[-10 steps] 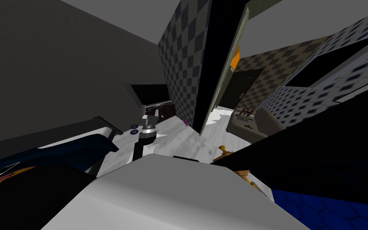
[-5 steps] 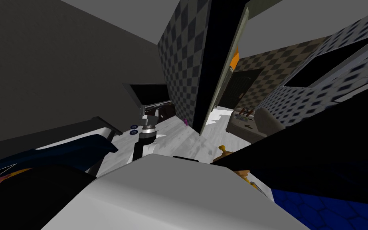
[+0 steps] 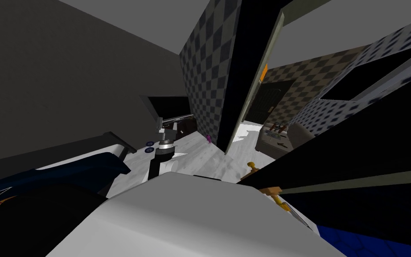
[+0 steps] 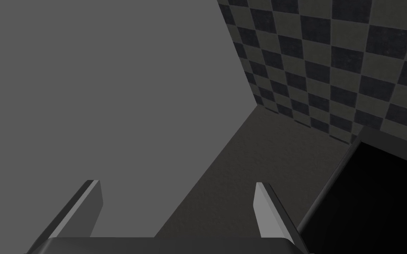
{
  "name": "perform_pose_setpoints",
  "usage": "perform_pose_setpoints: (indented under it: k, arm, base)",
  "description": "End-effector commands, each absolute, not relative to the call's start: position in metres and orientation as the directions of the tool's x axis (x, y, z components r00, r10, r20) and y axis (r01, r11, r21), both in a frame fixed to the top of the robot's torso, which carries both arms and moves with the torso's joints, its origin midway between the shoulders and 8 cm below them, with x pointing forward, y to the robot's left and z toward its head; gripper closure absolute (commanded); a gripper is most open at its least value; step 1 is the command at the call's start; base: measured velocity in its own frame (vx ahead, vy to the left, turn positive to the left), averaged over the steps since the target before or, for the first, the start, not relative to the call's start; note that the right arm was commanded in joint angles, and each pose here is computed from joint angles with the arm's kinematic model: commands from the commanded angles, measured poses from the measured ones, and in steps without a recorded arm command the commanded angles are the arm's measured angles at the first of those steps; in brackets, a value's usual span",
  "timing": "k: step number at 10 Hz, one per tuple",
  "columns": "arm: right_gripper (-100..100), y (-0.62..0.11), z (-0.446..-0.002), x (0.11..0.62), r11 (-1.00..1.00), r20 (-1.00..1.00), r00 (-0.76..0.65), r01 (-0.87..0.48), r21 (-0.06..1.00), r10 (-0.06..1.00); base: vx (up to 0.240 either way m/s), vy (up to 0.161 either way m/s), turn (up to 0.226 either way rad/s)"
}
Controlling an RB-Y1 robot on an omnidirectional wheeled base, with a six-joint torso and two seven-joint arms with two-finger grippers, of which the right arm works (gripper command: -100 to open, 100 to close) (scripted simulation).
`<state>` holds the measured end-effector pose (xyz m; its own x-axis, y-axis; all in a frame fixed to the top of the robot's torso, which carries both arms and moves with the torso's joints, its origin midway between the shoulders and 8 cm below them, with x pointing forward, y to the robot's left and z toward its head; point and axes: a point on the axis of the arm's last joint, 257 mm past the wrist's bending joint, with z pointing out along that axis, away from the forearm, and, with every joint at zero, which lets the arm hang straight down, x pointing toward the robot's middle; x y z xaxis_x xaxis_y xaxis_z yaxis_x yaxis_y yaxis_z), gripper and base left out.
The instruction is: Pull the door open
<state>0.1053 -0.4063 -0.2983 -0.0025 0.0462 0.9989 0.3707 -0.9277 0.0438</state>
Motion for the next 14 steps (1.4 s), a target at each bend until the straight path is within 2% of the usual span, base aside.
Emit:
perform_pose_setpoints:
  k: [1, 5, 12, 13, 14]
  arm:
    - [100, -0.395, -0.307, 0.096, -0.922, 0.999, 0.028, 0.386, 0.015, 0.028]
    - [100, -0.395, -0.311, 0.093, -0.92, 0.998, 0.043, 0.391, 0.014, 0.034]
    - [100, -0.395, -0.311, 0.093, -0.92, 0.998, 0.043, 0.391, 0.014, 0.034]
    - [100, -0.422, -0.307, 0.097, -0.936, 0.997, 0.031, 0.348, 0.051, 0.066]
    - [100, -0.424, -0.311, 0.085, -0.945, 0.998, 0.046, 0.326, 0.036, 0.053]
  base:
    - [0.109, 0.074, 0.042]
    - [0.056, 0.053, 0.015]
    - [-0.004, 0.001, -0.001]
    - [-0.018, -0.049, 0.131]
    - [-0.078, -0.086, 0.199]
